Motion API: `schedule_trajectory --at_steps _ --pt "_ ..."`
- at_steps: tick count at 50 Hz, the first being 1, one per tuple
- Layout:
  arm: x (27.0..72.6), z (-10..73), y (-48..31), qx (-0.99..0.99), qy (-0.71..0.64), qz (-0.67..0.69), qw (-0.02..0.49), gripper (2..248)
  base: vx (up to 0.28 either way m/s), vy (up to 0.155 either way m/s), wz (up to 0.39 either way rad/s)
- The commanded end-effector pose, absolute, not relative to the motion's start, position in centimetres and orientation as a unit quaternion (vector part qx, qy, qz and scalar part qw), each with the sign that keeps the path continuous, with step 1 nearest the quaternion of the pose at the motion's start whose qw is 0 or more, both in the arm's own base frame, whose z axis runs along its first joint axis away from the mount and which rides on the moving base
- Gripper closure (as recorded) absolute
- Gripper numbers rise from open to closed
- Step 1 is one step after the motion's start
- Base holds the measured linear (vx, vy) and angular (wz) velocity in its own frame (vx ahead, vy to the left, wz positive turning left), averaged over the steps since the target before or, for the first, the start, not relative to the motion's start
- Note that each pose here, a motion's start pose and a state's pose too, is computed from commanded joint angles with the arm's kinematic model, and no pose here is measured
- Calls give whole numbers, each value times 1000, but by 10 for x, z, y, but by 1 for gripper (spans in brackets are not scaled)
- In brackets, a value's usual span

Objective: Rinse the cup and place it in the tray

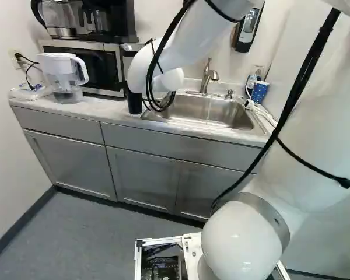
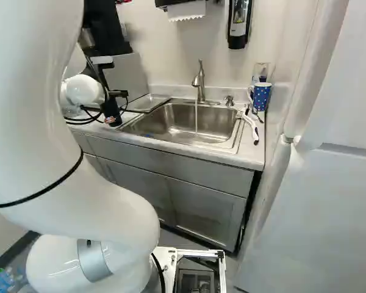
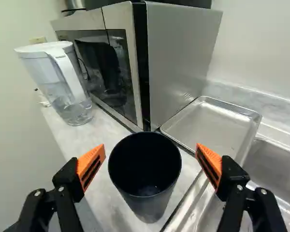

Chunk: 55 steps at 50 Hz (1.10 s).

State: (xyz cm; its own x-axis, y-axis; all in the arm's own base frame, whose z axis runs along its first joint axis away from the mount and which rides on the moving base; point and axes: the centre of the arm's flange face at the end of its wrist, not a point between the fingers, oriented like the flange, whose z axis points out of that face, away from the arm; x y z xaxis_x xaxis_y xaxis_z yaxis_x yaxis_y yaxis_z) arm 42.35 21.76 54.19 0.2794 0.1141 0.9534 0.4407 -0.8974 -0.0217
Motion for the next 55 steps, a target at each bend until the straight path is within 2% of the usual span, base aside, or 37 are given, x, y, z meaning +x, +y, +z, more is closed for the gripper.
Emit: schedule_trajectory --at_steps 32,55 --pt "393 517 205 -770 -175 -596 148 3 0 0 0" --pt "395 502 204 -756 -169 -615 150 3 0 0 0"
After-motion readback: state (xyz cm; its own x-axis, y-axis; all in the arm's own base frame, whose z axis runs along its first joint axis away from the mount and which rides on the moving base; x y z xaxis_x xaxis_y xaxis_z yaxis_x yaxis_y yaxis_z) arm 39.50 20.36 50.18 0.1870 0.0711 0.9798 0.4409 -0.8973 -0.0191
